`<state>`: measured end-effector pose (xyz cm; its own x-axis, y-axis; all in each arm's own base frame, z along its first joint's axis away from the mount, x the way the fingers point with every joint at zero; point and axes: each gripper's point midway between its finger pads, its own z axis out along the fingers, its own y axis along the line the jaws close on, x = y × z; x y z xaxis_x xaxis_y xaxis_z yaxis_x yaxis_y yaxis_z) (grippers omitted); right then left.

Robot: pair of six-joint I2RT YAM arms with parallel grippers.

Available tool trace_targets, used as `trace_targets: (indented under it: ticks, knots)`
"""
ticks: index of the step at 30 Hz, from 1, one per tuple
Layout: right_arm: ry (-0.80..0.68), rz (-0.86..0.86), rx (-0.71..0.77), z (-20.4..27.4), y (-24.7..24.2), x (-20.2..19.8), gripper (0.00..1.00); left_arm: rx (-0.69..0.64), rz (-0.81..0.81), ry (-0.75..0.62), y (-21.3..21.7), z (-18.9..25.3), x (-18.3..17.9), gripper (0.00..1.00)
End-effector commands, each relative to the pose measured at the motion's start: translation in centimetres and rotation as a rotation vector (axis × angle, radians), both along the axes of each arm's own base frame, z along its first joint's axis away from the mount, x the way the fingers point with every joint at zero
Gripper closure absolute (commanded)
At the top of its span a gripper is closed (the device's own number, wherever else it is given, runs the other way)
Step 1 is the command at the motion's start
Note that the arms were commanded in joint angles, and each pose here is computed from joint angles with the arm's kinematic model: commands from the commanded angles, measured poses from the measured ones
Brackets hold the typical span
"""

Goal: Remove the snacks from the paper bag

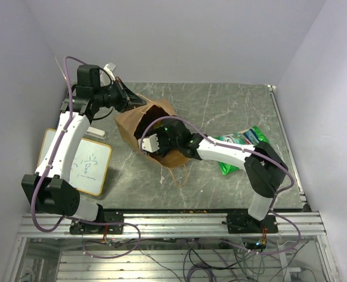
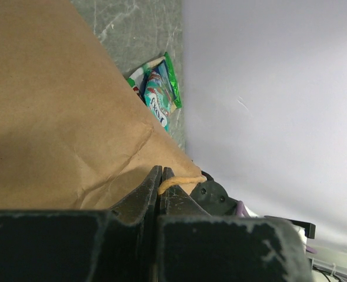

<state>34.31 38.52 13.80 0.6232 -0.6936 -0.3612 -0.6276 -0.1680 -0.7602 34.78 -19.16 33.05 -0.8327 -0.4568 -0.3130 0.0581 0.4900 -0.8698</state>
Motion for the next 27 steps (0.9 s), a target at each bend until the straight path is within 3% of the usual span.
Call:
trace_targets:
  ticks: [1,17,21,27]
  knots:
    - [-0.011,-0.032,0.064,1.7,0.6,1.9,0.58,-0.020,-0.033,-0.077,-0.1,2.3,-0.8,0.93]
    - [0.082,0.068,0.038,-2.3,3.3,2.7,0.52,0.029,-0.118,-0.084,-0.7,2.6,-0.9,0.93]
    - [0.069,0.020,0.045,-2.9,3.4,4.4,0.51,0.022,-0.119,-0.089,-0.9,2.6,-0.9,0.93]
    - [0.042,0.025,0.039,-3.3,4.1,5.7,0.60,0.031,-0.103,-0.084,-0.6,2.2,-1.0,0.93]
